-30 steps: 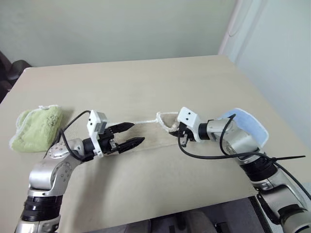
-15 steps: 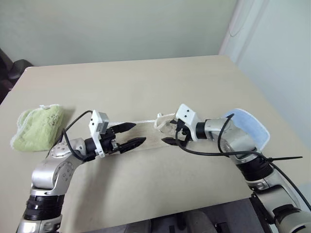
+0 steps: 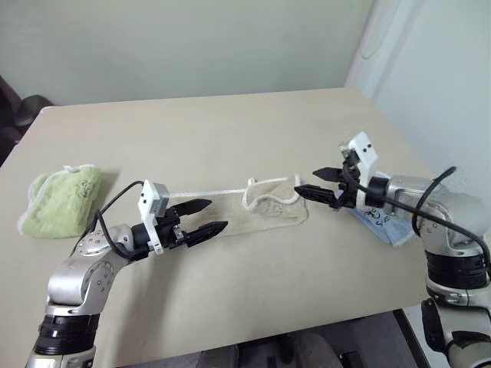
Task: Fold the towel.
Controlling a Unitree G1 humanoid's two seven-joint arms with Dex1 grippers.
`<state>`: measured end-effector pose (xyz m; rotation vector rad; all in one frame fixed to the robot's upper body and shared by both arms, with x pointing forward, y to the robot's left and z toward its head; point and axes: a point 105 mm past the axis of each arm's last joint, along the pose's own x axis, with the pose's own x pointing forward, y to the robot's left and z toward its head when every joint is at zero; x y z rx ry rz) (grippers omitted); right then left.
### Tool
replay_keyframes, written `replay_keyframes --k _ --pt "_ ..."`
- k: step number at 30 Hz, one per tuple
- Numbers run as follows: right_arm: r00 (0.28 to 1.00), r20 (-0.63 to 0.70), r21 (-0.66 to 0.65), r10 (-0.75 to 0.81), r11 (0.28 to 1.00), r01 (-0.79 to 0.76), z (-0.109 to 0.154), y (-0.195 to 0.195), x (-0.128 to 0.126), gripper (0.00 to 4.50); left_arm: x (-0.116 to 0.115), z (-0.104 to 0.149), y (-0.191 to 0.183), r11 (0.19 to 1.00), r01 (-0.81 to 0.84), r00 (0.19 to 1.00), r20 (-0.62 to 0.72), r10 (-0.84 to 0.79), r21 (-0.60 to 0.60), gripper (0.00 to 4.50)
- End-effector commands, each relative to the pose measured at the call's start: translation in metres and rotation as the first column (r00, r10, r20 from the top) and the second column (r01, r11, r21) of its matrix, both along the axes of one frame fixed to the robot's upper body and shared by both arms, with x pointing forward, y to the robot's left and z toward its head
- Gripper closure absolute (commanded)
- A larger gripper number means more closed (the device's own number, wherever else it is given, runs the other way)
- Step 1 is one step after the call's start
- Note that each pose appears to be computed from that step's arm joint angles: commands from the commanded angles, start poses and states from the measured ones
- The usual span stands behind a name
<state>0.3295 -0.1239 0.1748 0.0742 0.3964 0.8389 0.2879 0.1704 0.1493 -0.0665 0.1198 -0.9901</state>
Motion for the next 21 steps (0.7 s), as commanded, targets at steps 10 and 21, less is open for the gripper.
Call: replay_keyframes --k 10,21 --pt "0.971 -0.202 0.175 -0.125 0.971 0.161 -0.016 0.012 0.014 1.68 0.01 0.012 -0.005 1.0 0.029 0.997 0.066 -0.029 -0.002 0.0" --pt "0.977 -0.189 0.188 -0.097 0.973 0.133 -0.011 0.028 0.024 2.08 0.004 0.011 -0.003 1.0 0.014 0.998 0.068 -0.013 -0.002 0.0"
